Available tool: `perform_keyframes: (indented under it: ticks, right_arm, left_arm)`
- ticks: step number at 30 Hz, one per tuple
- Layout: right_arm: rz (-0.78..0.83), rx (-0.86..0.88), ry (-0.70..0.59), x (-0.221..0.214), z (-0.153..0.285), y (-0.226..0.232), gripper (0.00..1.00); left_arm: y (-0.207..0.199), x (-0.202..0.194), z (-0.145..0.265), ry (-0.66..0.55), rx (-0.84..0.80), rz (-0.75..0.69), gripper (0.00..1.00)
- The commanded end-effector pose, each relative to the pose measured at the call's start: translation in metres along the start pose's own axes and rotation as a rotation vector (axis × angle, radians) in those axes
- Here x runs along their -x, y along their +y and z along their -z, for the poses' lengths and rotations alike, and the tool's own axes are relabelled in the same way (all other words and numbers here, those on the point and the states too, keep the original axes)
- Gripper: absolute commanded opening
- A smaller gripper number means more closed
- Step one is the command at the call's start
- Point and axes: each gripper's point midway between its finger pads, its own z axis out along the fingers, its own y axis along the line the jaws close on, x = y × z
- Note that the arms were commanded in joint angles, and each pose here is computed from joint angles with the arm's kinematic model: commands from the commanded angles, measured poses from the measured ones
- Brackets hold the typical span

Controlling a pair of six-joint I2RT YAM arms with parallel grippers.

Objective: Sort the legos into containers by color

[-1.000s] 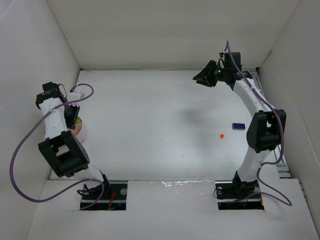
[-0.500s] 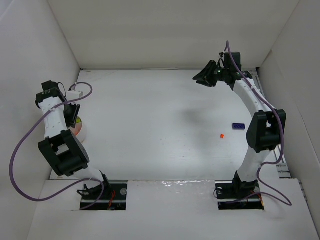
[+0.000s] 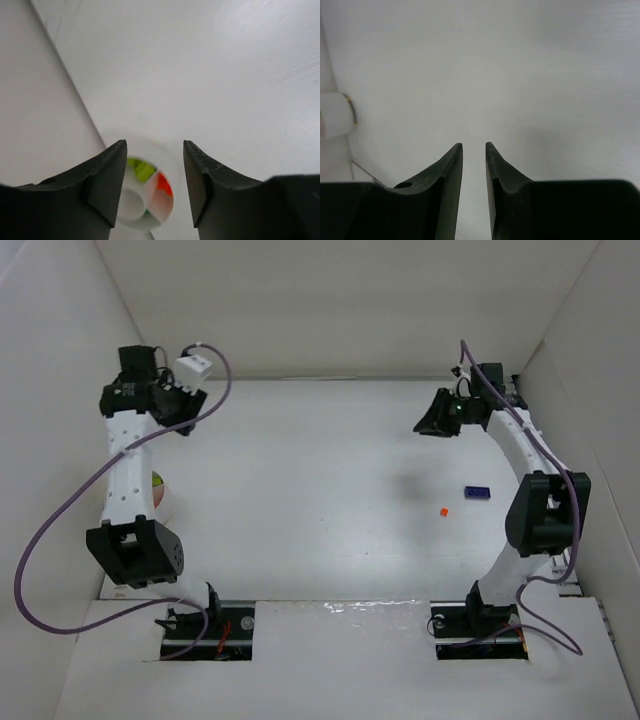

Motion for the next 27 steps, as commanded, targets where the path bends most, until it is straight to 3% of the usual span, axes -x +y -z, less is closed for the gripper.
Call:
perform_keyframes:
  ticks: [1, 7, 10, 13, 19, 21, 27]
  right_arm:
    - [0.286, -0.061, 0.096, -0.032, 0.053, -0.028, 0.30]
    - [0.580, -0.203, 0.189, -0.077, 0.113, -0.089, 0.38]
    - [0.737, -0.239, 0.280, -0.110, 0.123, -0.117, 0.41]
    - [0.802, -0.245, 0.339, -0.128, 0.120, -0.135, 0.41]
    - [0.875, -0.241, 0.411, -0.144, 0.103, -0.149, 0.40]
    - [0.902, -0.234, 0.456, -0.152, 0.098, -0.160, 0.41]
    - [0.956, -0.208, 0.515, -0.158, 0.075, -0.163, 0.51]
  left_arm:
    - [-0.048, 0.075, 0.015, -0.215, -0.053, -0.117, 0.47]
    - [-0.099, 0.125, 0.003, -0.363, -0.216, -0.143, 0.65]
    - [-0.113, 0.139, -0.012, -0.388, -0.317, -0.021, 0.69]
    - [-0.134, 0.158, -0.016, -0.432, -0.453, 0.054, 0.79]
    - [-0.141, 0.176, -0.021, -0.480, -0.484, 0.123, 0.88]
    - [-0.142, 0.175, -0.023, -0.480, -0.486, 0.131, 1.00]
    - [-0.141, 0.172, -0.027, -0.475, -0.472, 0.154, 1.00]
